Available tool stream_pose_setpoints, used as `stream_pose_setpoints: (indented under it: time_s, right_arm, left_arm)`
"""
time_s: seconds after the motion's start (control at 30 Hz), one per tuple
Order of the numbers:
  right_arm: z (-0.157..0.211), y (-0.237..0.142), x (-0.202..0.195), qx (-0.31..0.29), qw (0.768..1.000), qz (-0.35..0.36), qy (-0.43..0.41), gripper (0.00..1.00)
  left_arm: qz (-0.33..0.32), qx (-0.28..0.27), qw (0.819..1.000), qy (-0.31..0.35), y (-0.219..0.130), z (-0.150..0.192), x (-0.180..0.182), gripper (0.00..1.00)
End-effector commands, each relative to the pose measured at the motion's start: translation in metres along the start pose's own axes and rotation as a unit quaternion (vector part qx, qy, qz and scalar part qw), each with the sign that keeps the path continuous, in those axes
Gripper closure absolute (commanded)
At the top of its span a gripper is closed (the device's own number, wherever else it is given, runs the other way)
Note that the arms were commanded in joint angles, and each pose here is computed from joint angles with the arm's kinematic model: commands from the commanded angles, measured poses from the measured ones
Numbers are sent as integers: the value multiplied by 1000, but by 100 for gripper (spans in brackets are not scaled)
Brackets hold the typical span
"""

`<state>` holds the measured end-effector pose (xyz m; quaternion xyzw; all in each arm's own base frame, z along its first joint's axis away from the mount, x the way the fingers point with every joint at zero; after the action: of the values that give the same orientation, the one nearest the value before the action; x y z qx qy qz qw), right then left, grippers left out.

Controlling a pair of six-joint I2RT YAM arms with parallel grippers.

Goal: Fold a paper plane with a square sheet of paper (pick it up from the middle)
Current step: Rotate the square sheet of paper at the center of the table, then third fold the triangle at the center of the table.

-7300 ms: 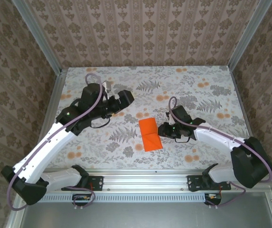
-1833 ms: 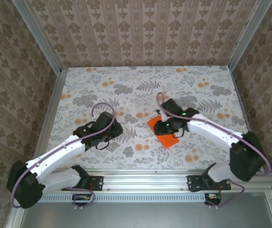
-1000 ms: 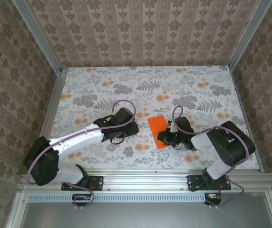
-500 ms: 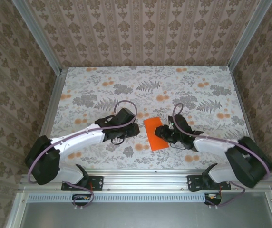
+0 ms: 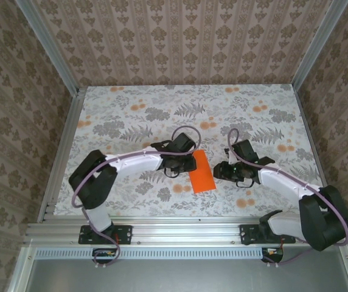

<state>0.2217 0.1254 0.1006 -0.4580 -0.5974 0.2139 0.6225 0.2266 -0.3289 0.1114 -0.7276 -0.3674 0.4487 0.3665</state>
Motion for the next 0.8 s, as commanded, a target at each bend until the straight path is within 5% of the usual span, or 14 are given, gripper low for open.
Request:
stream_pose_setpoints:
  time_s: [0.0, 0.2, 0.77]
  right_arm:
    - [7, 3, 4, 51, 998, -21, -26, 60]
    - [7, 14, 5, 82, 996, -25, -23, 59]
    - [16, 32, -9, 121, 993, -9, 9, 59]
  left_arm:
    - [3, 10, 1000, 11, 12, -4, -7, 80]
    - [-57, 29, 998, 6, 22, -1, 10, 85]
    - [-52, 62, 996, 27, 41, 1, 16, 85]
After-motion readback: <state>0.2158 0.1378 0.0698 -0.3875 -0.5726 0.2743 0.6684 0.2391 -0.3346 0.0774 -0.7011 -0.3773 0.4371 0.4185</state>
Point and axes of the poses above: each hand's point on the last joint's axis, 136 mm out from that joint toward the fingers, its own y axis out along the fingers, its own x axis along the line the jaws close on, z = x × y, the point moved 6 cm from there along -y, back along the fingers, and after that the axes turned 13 degrees about y, right-handed, at the moved point
